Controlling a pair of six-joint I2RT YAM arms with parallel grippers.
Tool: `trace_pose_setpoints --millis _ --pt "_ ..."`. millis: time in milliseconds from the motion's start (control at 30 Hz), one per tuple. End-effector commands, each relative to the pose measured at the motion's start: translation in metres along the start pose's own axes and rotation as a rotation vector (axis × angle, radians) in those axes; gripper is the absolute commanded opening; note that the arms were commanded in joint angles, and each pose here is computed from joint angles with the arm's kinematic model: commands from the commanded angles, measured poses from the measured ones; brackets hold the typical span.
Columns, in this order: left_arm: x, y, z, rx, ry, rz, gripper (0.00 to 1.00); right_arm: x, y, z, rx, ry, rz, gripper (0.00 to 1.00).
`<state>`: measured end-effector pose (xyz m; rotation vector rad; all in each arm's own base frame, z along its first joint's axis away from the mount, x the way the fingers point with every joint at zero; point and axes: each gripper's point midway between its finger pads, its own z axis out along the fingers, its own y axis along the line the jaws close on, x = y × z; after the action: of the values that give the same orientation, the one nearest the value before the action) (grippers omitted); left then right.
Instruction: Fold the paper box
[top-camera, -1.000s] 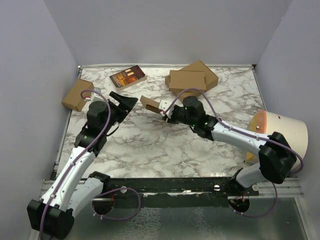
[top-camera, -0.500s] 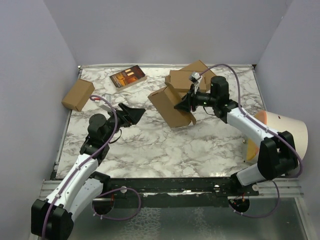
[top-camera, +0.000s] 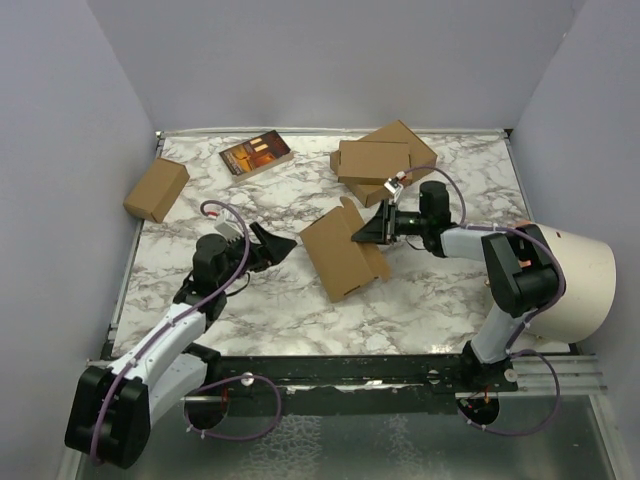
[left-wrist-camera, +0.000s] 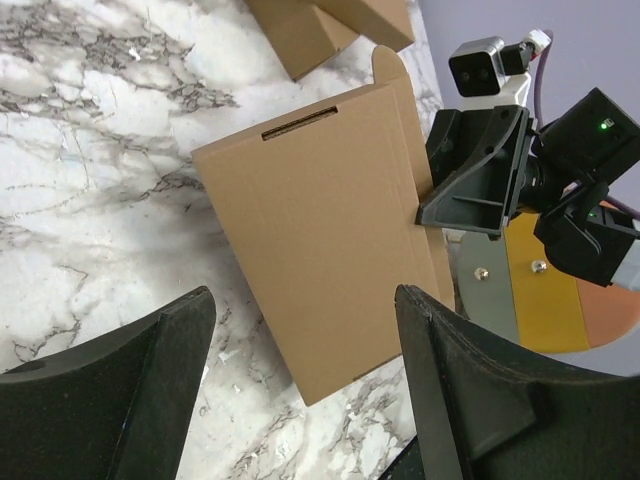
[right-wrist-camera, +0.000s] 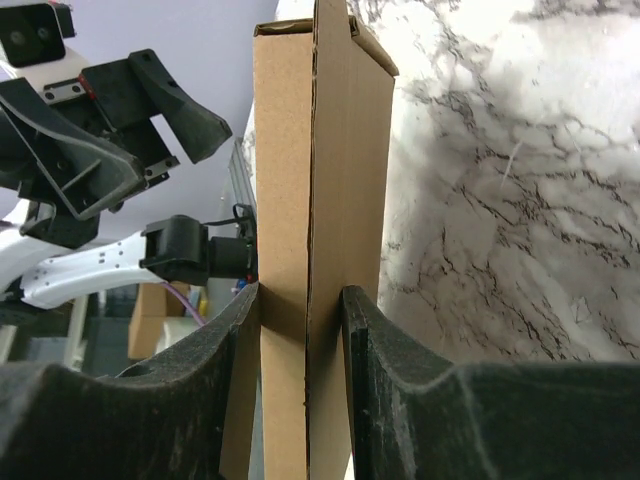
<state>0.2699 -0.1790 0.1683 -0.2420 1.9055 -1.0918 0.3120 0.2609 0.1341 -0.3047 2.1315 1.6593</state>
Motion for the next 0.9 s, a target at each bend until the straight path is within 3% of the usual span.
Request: trace_pose_setpoints --millis 0,200,433,867 --pt "0.006 -0.005 0.007 0.052 0.037 -0.029 0.74 0.002 -0.004 0.002 -0.043 -0.012 0.091 0.3" --pt "0.027 0.006 0.021 0.012 0.119 -0.072 0.72 0.012 -0.026 0.006 -0.012 -0.006 0.15 0.31" --pt "0.06 0.029 0.04 -0.143 0.234 -0.054 0.73 0.02 -0.044 0.009 0.024 0.015 0.15 0.32" --pt "0.087 0.06 0.061 -0.304 0.34 0.038 0.73 0.019 -0.064 0.008 0.102 0.057 -0.029 0.35"
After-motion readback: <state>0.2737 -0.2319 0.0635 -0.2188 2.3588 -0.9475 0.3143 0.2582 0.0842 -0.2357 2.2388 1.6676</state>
